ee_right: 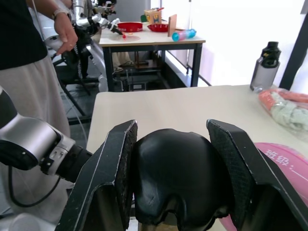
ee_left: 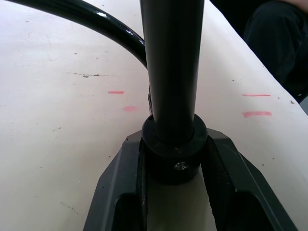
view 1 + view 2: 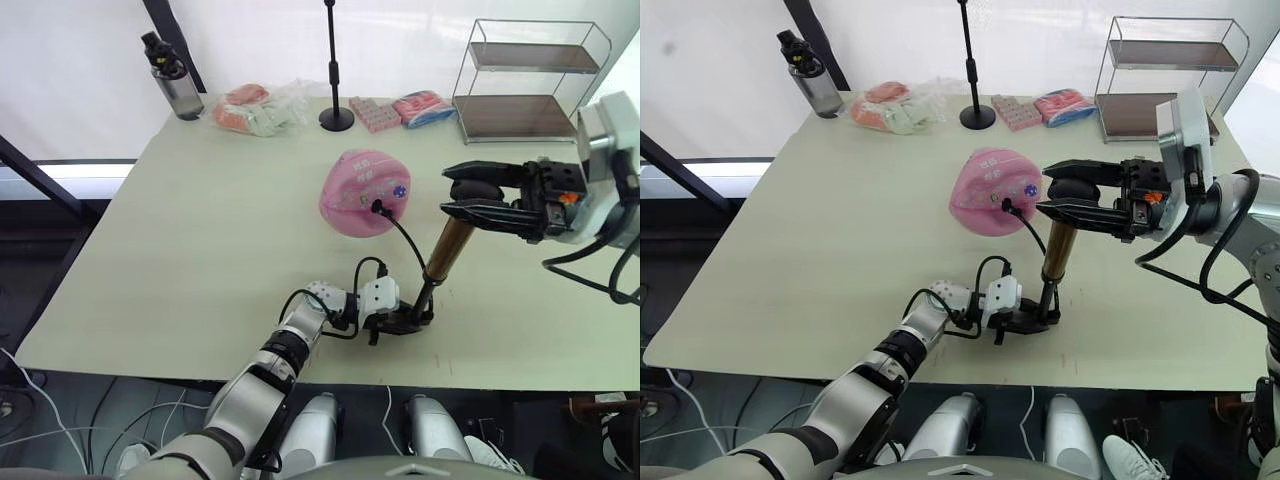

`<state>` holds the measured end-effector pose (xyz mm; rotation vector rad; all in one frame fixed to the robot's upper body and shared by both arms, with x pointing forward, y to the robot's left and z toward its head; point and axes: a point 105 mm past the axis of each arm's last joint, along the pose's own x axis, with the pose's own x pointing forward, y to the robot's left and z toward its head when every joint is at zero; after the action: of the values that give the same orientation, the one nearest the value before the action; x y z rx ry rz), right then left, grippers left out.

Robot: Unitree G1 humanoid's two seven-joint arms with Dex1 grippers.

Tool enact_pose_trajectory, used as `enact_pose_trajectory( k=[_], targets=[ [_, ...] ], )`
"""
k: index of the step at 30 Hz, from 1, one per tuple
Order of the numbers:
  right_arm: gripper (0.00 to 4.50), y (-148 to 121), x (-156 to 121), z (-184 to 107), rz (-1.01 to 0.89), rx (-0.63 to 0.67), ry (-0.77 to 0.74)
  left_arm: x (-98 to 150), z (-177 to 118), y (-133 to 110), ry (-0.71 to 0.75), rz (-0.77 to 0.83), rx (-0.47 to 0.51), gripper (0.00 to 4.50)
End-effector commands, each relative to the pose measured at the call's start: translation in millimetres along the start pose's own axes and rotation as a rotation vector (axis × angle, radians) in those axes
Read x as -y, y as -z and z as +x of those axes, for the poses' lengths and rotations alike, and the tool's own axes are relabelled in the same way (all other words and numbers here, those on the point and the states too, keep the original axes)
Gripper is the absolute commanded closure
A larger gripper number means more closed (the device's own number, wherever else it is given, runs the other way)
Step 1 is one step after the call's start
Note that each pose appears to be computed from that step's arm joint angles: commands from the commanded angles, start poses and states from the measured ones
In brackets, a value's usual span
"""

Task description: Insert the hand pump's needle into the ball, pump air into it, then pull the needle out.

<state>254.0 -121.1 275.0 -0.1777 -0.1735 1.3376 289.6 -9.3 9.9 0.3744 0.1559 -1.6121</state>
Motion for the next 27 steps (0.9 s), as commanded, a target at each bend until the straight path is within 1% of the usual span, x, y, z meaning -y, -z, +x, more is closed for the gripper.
enact_pose_trajectory(
  k=[1,7,16,19,23,24,27],
  targets=[
    [2.68,13,3,-7,-0.065,-0.051,0.066,18,5,21,0.058,-0.041,-0.066,3.43],
    [2.68,55,-5,0,-0.012,-0.080,0.071,18,4,22,0.053,-0.046,-0.070,3.43],
    [2.68,122,-12,-3,0.030,-0.169,0.112,16,3,23,0.040,-0.046,-0.073,3.43],
    [2.68,142,-22,-2,0.029,-0.178,0.103,15,2,23,0.035,-0.046,-0.073,3.43],
    [2.68,150,-27,-1,0.010,-0.176,0.093,15,1,24,0.025,-0.062,-0.072,3.43],
    [2.68,146,-25,-1,0.002,-0.165,0.100,14,1,25,0.021,-0.074,-0.072,3.43],
    [2.68,122,-14,-1,-0.039,-0.104,0.121,15,0,25,0.025,-0.099,-0.064,3.43]
  ],
)
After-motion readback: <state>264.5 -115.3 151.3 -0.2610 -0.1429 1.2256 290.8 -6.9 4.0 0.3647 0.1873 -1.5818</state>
